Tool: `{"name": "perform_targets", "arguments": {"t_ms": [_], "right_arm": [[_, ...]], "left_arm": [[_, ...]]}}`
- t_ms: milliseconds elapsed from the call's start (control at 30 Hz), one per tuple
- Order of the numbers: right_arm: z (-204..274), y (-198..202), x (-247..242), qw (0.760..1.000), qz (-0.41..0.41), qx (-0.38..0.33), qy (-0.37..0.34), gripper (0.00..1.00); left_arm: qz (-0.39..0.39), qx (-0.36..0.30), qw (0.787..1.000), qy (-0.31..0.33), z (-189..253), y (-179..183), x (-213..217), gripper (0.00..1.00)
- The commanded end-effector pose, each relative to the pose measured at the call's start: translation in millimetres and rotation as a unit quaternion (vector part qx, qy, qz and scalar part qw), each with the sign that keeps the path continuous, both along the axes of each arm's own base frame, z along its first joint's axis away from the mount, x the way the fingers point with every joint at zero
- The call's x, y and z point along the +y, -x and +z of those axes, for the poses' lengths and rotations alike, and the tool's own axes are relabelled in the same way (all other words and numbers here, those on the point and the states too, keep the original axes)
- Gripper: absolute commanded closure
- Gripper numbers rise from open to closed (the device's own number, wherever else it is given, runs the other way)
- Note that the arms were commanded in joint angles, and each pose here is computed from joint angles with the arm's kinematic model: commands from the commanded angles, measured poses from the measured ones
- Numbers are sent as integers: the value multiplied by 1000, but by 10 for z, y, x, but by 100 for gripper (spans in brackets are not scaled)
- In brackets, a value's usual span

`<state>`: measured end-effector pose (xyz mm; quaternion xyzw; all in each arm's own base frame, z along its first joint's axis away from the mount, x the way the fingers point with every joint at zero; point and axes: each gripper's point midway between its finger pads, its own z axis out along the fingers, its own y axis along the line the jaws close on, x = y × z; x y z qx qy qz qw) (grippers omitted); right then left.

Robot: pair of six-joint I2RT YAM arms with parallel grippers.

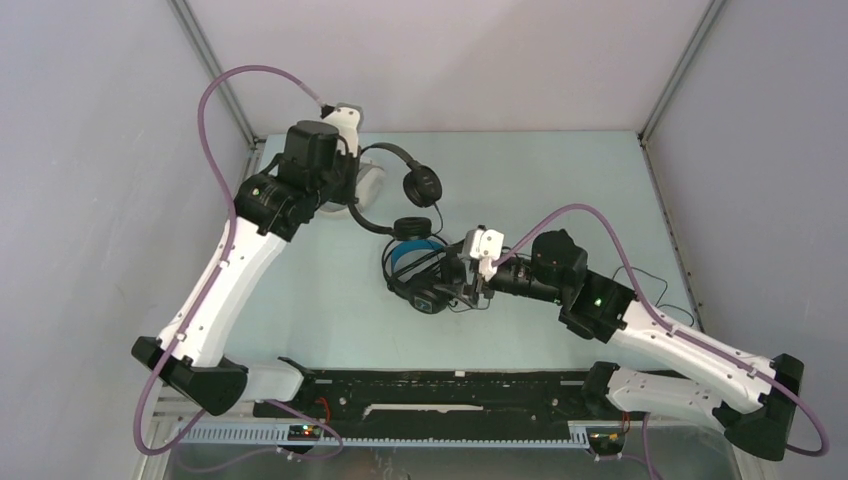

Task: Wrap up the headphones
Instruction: Wrap the headphones cable around the headphones.

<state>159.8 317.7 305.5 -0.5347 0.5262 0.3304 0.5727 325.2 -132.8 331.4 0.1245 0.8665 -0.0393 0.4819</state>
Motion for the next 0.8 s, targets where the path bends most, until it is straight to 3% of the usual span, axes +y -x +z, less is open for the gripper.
{"name": "perform_targets", "arguments": {"t_ms": [0,100,367,767], "right_arm": [[193,-351,-76,988,-108,35,-102,32],[91,-509,-143,978,-153,62,-124,32],[-174,-582,-78,973,-143,89,-157,30],[-602,-681,-175,965,-180,102,-160,36]], "left_arm": [[-8,-44,997,65,483,-2,-96,100],[-12,-43,996,74,544,15,-116,100],[-42,-49,990,128,742,84,-277,100],[-84,-61,978,179,955,184,-446,100]]}}
